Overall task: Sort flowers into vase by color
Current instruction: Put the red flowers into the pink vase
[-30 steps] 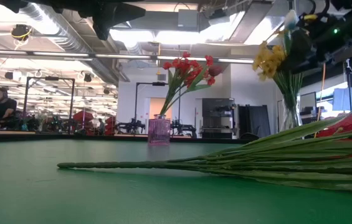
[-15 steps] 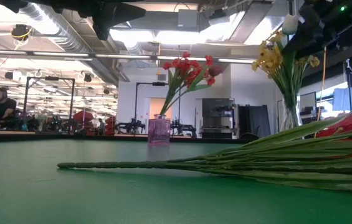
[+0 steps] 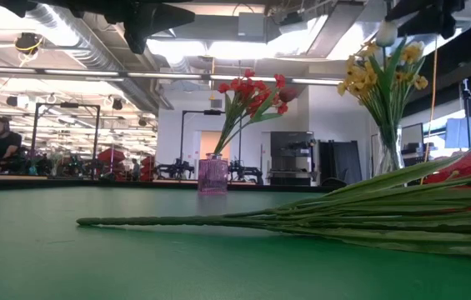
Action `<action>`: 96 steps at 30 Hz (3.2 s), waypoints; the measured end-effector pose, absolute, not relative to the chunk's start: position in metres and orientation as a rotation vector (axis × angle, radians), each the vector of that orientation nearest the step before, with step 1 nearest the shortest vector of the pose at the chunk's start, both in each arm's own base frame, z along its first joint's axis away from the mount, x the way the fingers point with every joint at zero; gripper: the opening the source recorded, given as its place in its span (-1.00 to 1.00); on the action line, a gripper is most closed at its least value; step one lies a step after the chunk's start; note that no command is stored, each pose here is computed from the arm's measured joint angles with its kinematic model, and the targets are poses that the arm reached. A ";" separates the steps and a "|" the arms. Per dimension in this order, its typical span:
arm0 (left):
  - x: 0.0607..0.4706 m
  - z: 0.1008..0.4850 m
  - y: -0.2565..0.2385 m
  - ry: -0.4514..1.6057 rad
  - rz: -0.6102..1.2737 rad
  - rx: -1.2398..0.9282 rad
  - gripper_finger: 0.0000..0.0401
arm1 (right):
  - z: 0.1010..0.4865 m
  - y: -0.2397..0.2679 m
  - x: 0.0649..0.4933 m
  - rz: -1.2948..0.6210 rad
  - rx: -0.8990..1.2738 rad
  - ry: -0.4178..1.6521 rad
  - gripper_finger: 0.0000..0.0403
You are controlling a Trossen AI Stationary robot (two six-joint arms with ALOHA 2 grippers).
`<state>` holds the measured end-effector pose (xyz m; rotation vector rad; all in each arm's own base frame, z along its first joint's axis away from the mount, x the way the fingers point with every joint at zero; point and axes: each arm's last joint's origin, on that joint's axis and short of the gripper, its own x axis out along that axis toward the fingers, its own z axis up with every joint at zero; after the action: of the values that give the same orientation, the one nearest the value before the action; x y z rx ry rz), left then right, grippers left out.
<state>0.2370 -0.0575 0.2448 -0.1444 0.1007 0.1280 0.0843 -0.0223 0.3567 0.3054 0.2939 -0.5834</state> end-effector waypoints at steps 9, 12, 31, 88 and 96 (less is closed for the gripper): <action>0.240 0.245 -0.066 0.094 -0.087 -0.161 -0.22 | 0.376 -0.015 0.083 -0.310 0.304 0.199 0.16; 0.244 0.237 -0.074 0.121 -0.117 -0.154 -0.22 | 0.384 -0.012 0.086 -0.176 0.298 0.126 0.16; 0.310 0.162 -0.146 0.494 -0.150 0.001 -0.22 | 0.379 -0.006 0.116 -0.334 0.187 0.079 0.16; 0.377 0.094 -0.168 0.739 -0.018 -0.101 -0.94 | 0.326 0.113 0.167 -0.306 0.243 0.179 0.16; 0.368 0.109 -0.160 0.755 0.134 -0.044 -0.98 | 0.333 0.115 0.169 -0.273 0.271 0.154 0.16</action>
<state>0.3684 -0.1596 0.1086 -0.0442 0.7548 0.1339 0.1685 0.1148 0.3325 0.2714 0.1538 -0.2728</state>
